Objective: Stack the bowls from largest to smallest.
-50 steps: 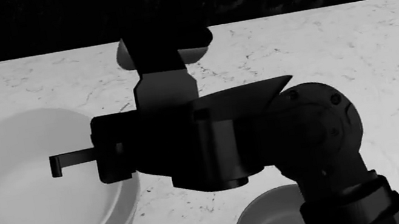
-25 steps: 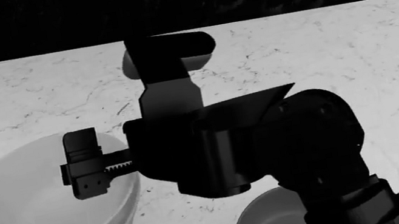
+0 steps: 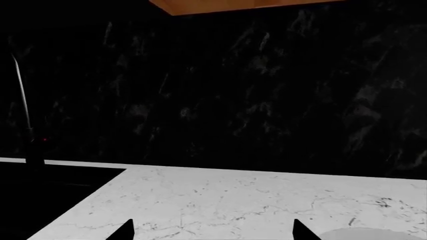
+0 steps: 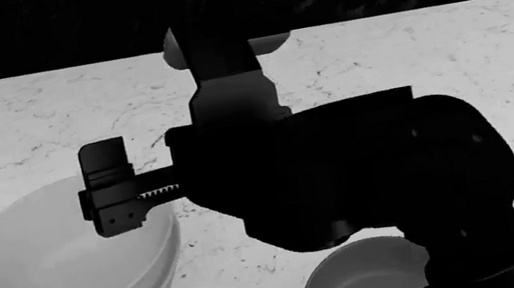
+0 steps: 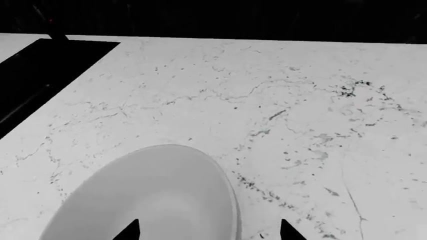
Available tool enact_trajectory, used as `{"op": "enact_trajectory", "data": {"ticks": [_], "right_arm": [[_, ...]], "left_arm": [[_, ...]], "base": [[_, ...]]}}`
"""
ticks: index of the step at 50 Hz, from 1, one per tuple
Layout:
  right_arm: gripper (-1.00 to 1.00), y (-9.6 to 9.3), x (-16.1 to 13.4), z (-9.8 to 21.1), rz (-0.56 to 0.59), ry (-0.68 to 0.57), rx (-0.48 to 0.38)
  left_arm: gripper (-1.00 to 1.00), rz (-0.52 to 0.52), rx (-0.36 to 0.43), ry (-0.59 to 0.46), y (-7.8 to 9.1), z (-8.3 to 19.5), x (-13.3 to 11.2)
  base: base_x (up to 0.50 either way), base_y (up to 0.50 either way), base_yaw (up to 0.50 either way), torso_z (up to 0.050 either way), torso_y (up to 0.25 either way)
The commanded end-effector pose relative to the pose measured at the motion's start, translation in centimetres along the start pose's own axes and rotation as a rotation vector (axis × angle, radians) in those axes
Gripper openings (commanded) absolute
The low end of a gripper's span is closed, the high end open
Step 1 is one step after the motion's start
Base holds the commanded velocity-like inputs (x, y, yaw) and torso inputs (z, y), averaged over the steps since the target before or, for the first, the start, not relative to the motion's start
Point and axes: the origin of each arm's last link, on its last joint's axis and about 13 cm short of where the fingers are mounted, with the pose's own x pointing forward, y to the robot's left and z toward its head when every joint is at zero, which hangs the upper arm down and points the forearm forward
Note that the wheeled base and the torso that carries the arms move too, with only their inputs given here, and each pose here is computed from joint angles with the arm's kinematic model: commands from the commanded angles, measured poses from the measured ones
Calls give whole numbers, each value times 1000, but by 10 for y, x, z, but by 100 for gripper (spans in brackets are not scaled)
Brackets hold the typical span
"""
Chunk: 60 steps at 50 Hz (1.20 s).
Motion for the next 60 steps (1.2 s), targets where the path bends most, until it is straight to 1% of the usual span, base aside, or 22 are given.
{"op": "enact_trajectory", "data": {"ticks": [1,4,8,9,14,21,24,25,31,34,37,40,44,45,46,47,54,56,60], "right_arm": [[100,-9,-44,3,-74,-129,-56],[100,-15,-59,-1,-98,-152,-73],[100,-23,-74,-19,-131,-147,-98],[100,-25,-79,-26,-142,-135,-117],[100,-43,-95,-46,-215,-141,-92],[100,-63,-111,-67,-318,-120,-91],[100,-71,-114,-74,-351,-117,-61],[100,-73,-114,-76,-369,-115,-70],[100,-83,-122,-88,-430,-95,-65],[100,-86,-123,-92,-446,-94,-48],[100,-95,-121,-100,-507,-67,-81],[100,-100,-120,-105,-513,-58,-54],[100,-101,-119,-116,-502,-13,-70],[100,-102,-119,-118,-503,-8,-72],[100,-104,-118,-122,-504,7,-70],[100,-104,-117,-125,-503,15,-66],[100,-107,-108,-139,-494,63,-66],[100,-107,-105,-141,-490,75,-67],[100,-109,-96,-145,-477,98,-72]], "left_arm": [[100,-6,2,1,-1,-1,0],[100,-6,3,3,-1,-1,0],[100,-9,2,5,-2,-1,0],[100,-9,2,4,-2,-1,0],[100,-9,2,2,-2,-1,-1],[100,-7,5,2,-2,0,-1],[100,-9,15,-2,-3,-1,0],[100,-9,14,-2,-3,-1,0],[100,-12,16,1,-4,-2,0],[100,-15,14,3,-5,-4,1],[100,-22,17,2,-5,-4,0],[100,-13,14,2,-3,-5,1],[100,-21,12,3,-4,-4,0],[100,-53,-54,3,-5,-3,0],[100,-59,-61,3,-6,-2,-1],[100,-49,-42,2,-6,-2,0],[100,-49,-35,6,-6,-4,0],[100,-73,-74,-1,-7,-2,-1],[100,-63,-64,-1,-6,-2,0]], "base": [[0,0,0,0,0],[0,0,-1,0,0],[0,0,0,0,0],[0,0,0,0,0],[0,0,0,0,0],[0,0,0,0,0],[0,0,0,0,0],[0,0,0,0,0],[0,0,0,0,0],[0,0,0,0,0],[0,0,0,0,0],[0,0,0,0,0],[0,0,0,0,0],[0,0,0,0,0],[0,0,0,0,0],[0,0,0,0,0],[0,0,0,0,0],[0,0,0,0,0],[0,0,0,0,0]]}}
